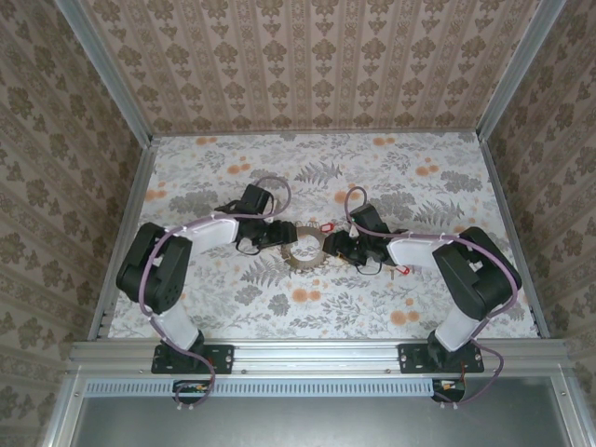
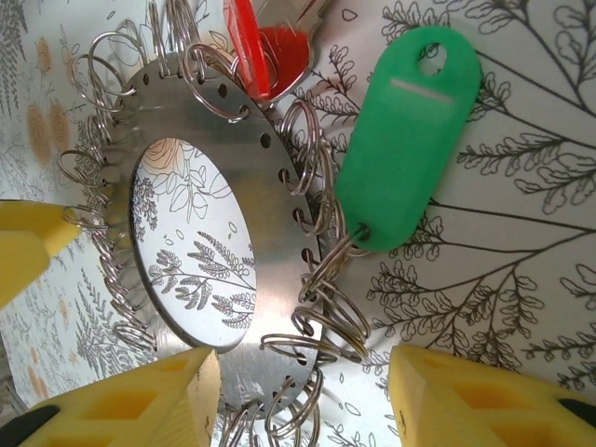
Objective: Put the keys on the keyring
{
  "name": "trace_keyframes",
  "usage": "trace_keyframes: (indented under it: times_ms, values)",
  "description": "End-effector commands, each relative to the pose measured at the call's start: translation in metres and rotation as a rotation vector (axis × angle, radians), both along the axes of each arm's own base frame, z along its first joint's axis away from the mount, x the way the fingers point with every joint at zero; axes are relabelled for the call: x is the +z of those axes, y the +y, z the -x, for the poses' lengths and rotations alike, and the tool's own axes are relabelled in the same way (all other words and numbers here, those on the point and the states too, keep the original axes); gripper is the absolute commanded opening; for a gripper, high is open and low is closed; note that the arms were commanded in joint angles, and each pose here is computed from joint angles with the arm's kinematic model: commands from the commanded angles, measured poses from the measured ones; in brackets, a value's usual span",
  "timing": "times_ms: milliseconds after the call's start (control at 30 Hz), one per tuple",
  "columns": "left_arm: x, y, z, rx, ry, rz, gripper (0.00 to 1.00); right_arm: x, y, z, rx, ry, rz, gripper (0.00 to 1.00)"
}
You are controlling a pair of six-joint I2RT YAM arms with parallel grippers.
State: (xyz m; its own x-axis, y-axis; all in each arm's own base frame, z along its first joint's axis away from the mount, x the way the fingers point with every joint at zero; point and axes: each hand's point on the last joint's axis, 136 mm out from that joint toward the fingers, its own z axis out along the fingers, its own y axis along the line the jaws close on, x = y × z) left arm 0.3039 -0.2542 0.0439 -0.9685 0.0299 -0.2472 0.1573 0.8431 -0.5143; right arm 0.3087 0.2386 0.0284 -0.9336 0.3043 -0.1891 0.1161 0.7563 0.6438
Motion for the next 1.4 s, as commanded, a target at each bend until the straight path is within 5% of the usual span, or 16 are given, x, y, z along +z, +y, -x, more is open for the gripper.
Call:
trace_keyframes:
  times_ms: [0,633,1367]
  values:
    - [-0.004,-0.007,0.001,-0.038,0.009,-0.012,0.62,0.0,0.012,-0.01,-0.002,-0.014,-0.029,0.52]
    - [-0.019,-0.002,0.007,-0.011,0.034,-0.038,0.59,0.007,0.025,-0.025,-0.026,-0.133,-0.157,0.46]
    - [0.001,0.005,-0.001,0.077,-0.041,-0.001,0.62,0.021,0.009,-0.02,-0.039,-0.201,-0.152,0.16]
